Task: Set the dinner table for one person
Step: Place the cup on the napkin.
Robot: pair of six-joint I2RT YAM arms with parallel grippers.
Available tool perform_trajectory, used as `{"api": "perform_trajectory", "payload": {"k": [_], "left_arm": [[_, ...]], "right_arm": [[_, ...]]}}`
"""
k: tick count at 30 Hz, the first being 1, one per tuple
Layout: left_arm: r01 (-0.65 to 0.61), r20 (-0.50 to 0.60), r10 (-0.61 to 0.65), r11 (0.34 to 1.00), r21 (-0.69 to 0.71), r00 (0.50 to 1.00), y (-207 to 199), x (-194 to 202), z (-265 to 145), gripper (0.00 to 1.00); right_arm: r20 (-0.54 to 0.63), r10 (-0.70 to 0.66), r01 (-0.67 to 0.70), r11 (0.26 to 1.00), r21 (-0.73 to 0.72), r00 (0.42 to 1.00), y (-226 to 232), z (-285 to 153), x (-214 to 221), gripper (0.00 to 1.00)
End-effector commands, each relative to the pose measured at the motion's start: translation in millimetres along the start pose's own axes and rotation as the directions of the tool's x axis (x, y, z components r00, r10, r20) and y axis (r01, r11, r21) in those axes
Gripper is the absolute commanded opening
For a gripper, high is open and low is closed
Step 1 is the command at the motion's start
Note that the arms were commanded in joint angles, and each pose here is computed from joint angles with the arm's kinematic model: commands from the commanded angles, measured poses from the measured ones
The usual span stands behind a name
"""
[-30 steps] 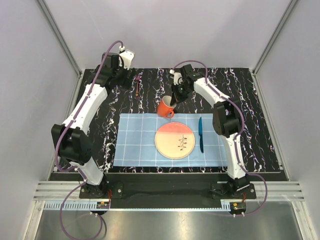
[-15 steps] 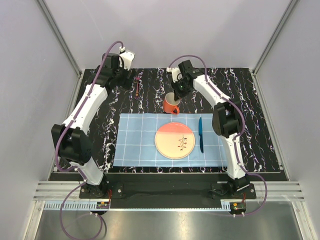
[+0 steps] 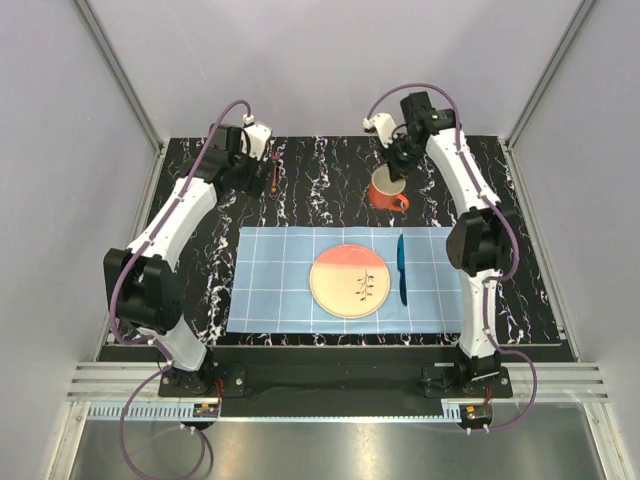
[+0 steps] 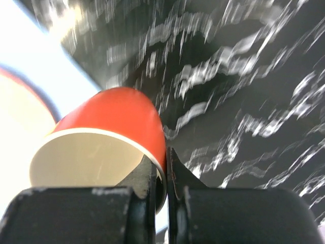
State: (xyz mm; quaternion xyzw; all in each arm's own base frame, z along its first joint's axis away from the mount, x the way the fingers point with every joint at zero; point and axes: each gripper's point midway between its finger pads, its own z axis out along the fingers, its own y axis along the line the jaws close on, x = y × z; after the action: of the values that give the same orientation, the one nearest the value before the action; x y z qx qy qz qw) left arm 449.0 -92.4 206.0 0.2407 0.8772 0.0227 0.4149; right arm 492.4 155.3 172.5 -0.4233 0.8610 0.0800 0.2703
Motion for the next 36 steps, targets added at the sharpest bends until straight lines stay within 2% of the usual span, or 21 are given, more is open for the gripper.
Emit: {"api": "perform_trajectory", "payload": {"k": [1, 3, 4, 5, 6, 7, 15, 23, 36], "left_arm": [[-0.006, 0.09, 0.006, 1.0, 0.006, 0.996, 2, -18, -22, 0.9], [-0.003, 0.083, 0.002, 1.0, 0.012, 0.997, 1, -14, -21, 0.9], [-0.003, 0.082, 0.001, 1.0, 0.013, 0.997, 0, -13, -21, 0.9], [0.0, 0.083, -0.002, 1.0, 0.016, 0.997, -1, -12, -21, 0.9], [0.003, 0.08, -0.005, 1.0, 0.019, 0.997, -1, -11, -21, 0.9], [0.009, 0.079, -0.011, 1.0, 0.021, 0.997, -2, -11, -21, 0.9], [0.015, 0.079, -0.018, 0.999, 0.036, 0.997, -6, -10, -21, 0.9], [-0.027, 0.093, 0.023, 0.999, 0.042, 0.995, -5, -16, -25, 0.91], [-0.056, 0.102, 0.051, 0.997, 0.045, 0.993, -7, -25, -29, 0.93]], "right_arm": [[-0.066, -0.087, 0.085, 0.996, -0.032, 0.994, 7, -34, 37, 0.0], [-0.07, -0.086, 0.089, 0.995, 0.044, 0.994, -10, -34, 48, 0.0], [-0.05, -0.092, 0.096, 0.991, 0.091, 0.995, -16, -48, 49, 0.0], [-0.089, -0.097, 0.104, 0.992, 0.077, 0.991, -11, -38, 71, 0.0], [-0.051, -0.124, 0.13, 0.981, 0.147, 0.991, -20, -51, 64, 0.0], [-0.082, -0.113, 0.123, 0.983, 0.138, 0.99, -17, -43, 83, 0.0], [-0.092, -0.033, 0.047, 0.987, 0.156, 0.995, -24, -59, 130, 0.0], [-0.134, 0.028, -0.01, 0.99, 0.138, 0.991, -30, -53, 182, 0.0], [-0.106, 0.045, -0.033, 0.993, 0.115, 0.993, -28, -29, 185, 0.0]]}}
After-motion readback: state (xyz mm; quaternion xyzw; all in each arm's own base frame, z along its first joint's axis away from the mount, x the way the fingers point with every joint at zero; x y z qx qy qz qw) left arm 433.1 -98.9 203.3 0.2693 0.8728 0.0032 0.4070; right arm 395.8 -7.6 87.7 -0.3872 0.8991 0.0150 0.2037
